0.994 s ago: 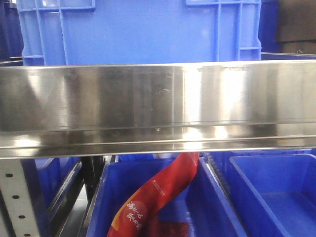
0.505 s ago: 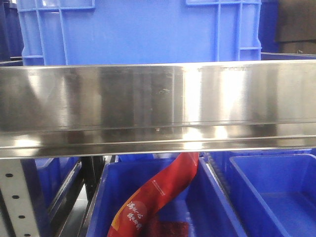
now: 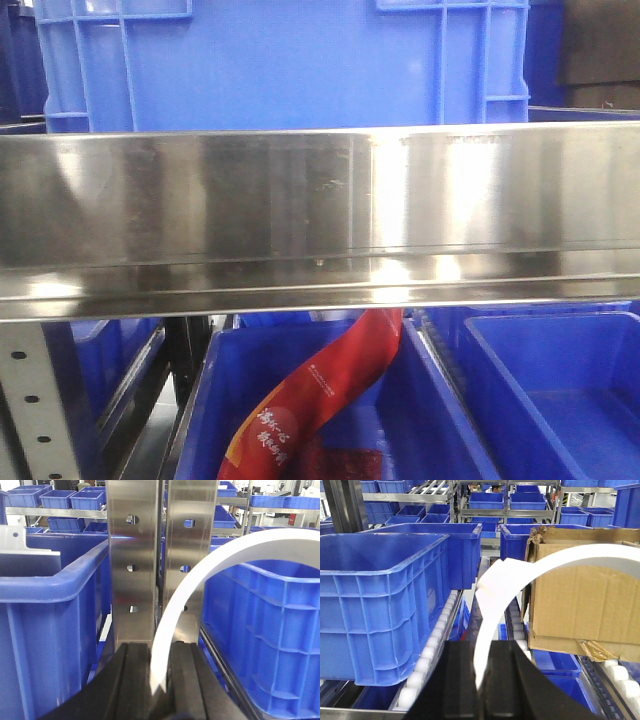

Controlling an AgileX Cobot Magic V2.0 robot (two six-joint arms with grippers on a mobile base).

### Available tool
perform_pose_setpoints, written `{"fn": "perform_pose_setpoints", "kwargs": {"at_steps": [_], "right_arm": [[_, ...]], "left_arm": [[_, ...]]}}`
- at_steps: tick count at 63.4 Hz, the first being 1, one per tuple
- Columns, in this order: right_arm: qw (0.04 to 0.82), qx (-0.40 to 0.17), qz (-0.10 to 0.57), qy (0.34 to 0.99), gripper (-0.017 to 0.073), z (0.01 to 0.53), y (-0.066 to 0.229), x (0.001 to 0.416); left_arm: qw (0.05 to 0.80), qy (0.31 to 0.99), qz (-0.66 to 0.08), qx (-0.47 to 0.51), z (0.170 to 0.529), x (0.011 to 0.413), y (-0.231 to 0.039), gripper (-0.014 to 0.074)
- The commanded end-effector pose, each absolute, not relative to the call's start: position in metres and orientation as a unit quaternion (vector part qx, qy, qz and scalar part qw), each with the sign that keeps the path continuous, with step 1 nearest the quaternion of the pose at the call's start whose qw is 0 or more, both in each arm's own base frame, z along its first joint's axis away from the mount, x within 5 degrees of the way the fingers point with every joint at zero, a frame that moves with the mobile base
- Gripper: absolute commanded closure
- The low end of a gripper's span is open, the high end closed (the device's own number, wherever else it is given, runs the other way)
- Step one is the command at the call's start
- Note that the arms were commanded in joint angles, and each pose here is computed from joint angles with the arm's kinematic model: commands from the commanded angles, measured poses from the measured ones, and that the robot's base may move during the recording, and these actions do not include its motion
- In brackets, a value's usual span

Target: Grab PVC pipe and place in blue bin

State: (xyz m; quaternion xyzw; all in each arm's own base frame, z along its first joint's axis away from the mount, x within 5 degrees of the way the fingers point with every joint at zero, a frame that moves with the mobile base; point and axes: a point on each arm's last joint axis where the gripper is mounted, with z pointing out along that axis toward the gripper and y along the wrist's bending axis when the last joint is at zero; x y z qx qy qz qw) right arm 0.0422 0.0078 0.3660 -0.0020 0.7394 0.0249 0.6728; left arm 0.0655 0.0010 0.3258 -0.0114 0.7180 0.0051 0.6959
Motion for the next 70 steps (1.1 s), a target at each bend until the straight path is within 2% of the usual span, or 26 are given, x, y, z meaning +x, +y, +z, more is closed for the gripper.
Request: {"fn": "perform_pose_setpoints", "kwargs": {"at_steps": [1, 56, 70], "right_arm": [[0.683, -0.003, 0.018, 0.73, 0.0728, 0.368, 0.007, 0.042], [0.682, 0.0, 0.029, 0.731, 0.0728, 0.368, 0.008, 0.042], [0.687, 0.005, 0.044, 0.725, 0.0728, 0.369, 0.009, 0.042]], "left_arm": [[0.706, 0.708, 0.0, -0.017, 0.329, 0.064, 0.001, 0.0704], [0.718, 0.696, -0.013, -0.026, 0.332, 0.064, 0.0, 0.0704], [0.742, 0.67, -0.018, -0.026, 0.358, 0.055, 0.0, 0.0704]]}}
